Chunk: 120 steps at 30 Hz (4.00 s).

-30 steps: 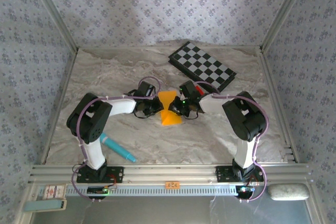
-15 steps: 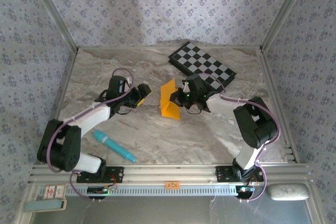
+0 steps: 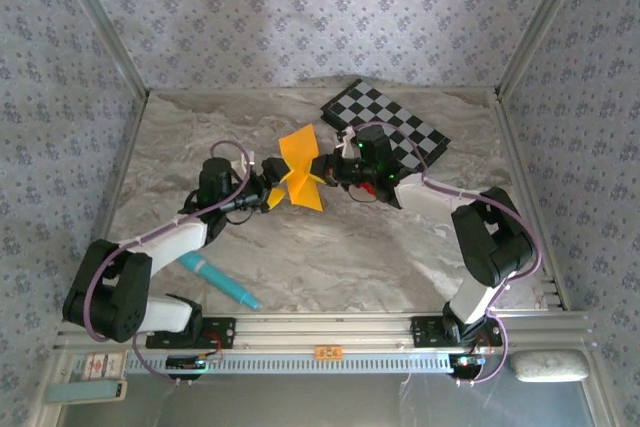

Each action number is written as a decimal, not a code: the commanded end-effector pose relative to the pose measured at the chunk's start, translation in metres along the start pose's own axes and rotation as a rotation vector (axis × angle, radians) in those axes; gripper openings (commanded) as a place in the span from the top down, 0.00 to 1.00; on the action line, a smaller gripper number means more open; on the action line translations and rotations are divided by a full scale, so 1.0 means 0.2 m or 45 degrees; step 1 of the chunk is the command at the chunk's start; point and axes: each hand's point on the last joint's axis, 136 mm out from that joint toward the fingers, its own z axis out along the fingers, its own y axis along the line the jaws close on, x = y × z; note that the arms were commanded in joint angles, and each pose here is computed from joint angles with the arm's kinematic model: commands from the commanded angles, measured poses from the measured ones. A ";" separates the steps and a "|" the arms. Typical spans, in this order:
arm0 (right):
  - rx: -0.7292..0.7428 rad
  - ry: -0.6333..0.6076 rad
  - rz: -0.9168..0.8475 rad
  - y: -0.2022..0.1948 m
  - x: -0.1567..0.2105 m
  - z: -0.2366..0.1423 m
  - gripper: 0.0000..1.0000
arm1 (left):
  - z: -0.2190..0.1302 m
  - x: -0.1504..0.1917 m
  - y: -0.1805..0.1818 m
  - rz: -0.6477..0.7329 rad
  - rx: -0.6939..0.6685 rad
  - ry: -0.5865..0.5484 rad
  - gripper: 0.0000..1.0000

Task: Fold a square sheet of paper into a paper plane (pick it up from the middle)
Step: Turn over the paper at the center of the table, then move the paper to the center of the table.

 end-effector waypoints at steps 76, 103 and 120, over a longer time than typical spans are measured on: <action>1.020 -0.420 -0.029 -0.47 -0.11 -0.65 0.28 | 0.23 -0.12 0.27 0.445 -0.787 0.264 0.46; 0.810 0.250 -0.158 -0.57 0.19 0.58 0.44 | -0.59 -0.40 0.63 -0.001 -0.896 -0.284 0.01; 1.123 0.440 -0.217 -0.79 0.34 0.08 0.46 | -0.47 -0.38 0.56 0.068 -0.795 -0.153 0.00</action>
